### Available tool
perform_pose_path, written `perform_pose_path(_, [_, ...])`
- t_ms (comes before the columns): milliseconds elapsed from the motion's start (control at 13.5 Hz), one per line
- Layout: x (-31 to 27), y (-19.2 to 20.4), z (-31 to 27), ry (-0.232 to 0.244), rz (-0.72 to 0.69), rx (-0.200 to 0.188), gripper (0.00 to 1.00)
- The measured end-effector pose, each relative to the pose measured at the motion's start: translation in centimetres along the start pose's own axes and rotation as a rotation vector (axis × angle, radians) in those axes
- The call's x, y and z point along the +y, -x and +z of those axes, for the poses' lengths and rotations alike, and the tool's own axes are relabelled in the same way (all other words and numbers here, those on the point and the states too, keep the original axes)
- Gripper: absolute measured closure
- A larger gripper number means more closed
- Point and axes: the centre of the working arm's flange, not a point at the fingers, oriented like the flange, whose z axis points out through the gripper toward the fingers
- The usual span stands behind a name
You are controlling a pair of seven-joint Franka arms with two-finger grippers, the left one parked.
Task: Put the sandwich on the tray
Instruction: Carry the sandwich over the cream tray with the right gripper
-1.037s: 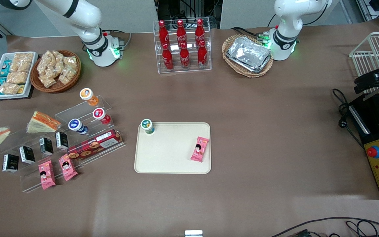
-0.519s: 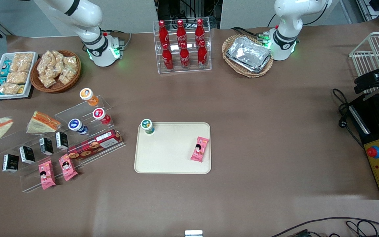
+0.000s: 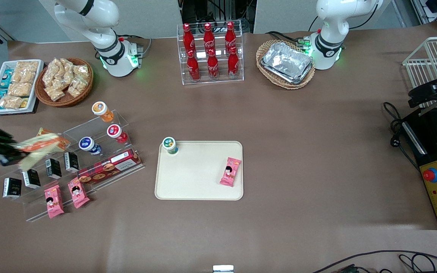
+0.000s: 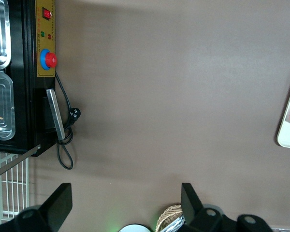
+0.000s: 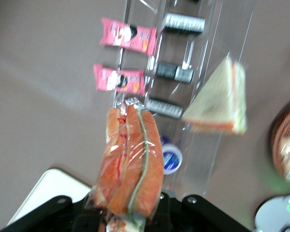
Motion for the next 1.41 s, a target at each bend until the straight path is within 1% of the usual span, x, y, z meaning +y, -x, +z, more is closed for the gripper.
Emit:
perform_pose_path(222, [-5.3, 7.6, 0.7, 0.012, 0.131, -0.020, 0.77])
perform_pose_path(370, [-8.4, 13.1, 1.6, 0.025, 0.203, -0.026, 0.77])
perform_pose_path(444, [-9.9, 15.6, 2.3, 0.027, 0.240, -0.032, 0.79])
perform_pose_path(519, [-11.3, 17.8, 3.2, 0.022, 0.270, -0.038, 0.81])
perform_pose_path(593, [-12.8, 19.7, 4.2, 0.011, 0.298, -0.037, 0.81])
perform_pose_path(741, [-15.7, 23.0, 6.5, -0.027, 0.372, -0.024, 0.81])
perform_pose_path(889, [-18.1, 25.5, 8.8, -0.066, 0.433, -0.016, 0.81])
perform_pose_path(1037, [-19.8, 26.9, 11.0, -0.097, 0.461, -0.012, 0.81])
perform_pose_path(1111, [-20.3, 27.5, 11.7, -0.104, 0.462, -0.011, 0.81])
perform_pose_path(1259, [-21.0, 28.3, 13.2, -0.098, 0.463, -0.010, 0.81])
perform_pose_path(1407, [-21.7, 28.4, 15.0, -0.104, 0.500, -0.009, 0.81])
